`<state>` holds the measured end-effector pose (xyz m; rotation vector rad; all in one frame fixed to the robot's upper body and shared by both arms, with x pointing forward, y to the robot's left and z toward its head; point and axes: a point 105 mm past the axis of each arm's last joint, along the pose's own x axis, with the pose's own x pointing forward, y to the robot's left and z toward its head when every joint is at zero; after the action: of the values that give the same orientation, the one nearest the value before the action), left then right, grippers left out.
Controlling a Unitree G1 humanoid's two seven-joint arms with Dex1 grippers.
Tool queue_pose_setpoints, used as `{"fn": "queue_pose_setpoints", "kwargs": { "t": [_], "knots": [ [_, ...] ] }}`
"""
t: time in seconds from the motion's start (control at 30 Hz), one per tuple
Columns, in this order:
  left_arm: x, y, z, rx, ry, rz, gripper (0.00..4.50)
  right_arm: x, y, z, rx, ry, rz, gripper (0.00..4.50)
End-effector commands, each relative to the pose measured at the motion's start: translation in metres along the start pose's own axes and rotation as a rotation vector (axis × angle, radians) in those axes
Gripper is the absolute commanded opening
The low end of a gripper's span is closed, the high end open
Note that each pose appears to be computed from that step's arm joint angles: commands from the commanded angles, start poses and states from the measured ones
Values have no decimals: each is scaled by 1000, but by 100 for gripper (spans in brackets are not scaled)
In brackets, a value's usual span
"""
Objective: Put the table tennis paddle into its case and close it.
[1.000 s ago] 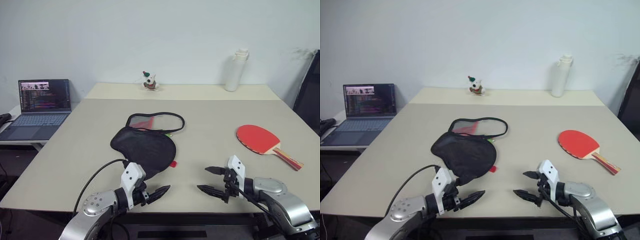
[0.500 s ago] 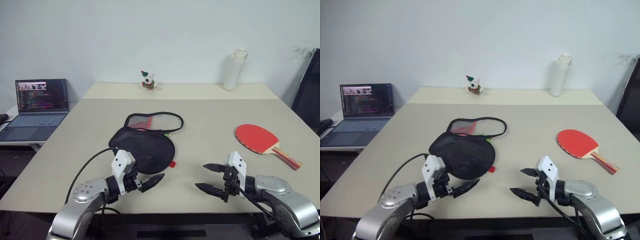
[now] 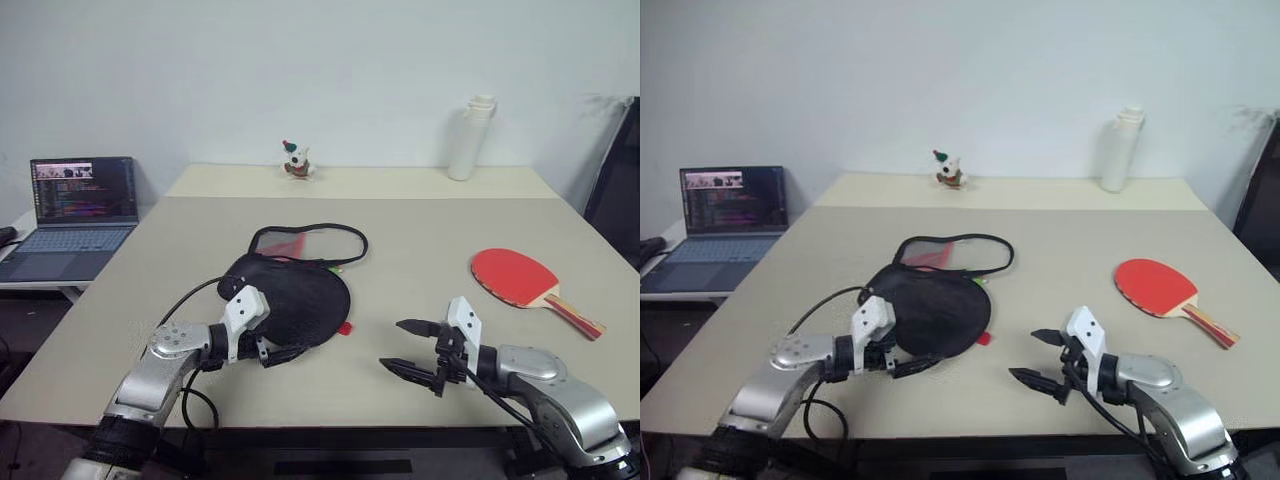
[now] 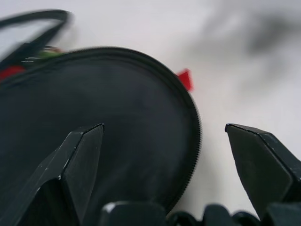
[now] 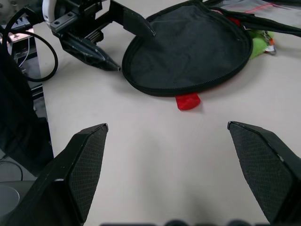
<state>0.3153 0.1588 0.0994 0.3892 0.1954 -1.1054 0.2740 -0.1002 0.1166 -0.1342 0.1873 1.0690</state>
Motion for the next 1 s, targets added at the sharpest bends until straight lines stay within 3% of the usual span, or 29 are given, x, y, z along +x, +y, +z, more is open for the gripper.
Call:
{"fn": "queue_pose_setpoints", "kwargs": {
  "t": [0.03, 0.27, 0.37, 0.73, 1.0],
  "knots": [
    [0, 1, -1, 41, 16, -58, 449, -1, -2, 10, -40, -37, -21, 450],
    [3, 0, -10, 40, 56, -120, 449, -1, 0, 10, -28, -48, -43, 450],
    [4, 1, -12, 37, 63, -124, 395, -1, 0, 10, -28, -50, -50, 450],
    [8, 5, -12, -63, 17, -73, 14, -7, -11, 12, -40, -47, -95, 450],
    [30, -2, 8, -88, -36, -29, 6, -15, -16, 12, -44, -40, -129, 450]
  ]
}}
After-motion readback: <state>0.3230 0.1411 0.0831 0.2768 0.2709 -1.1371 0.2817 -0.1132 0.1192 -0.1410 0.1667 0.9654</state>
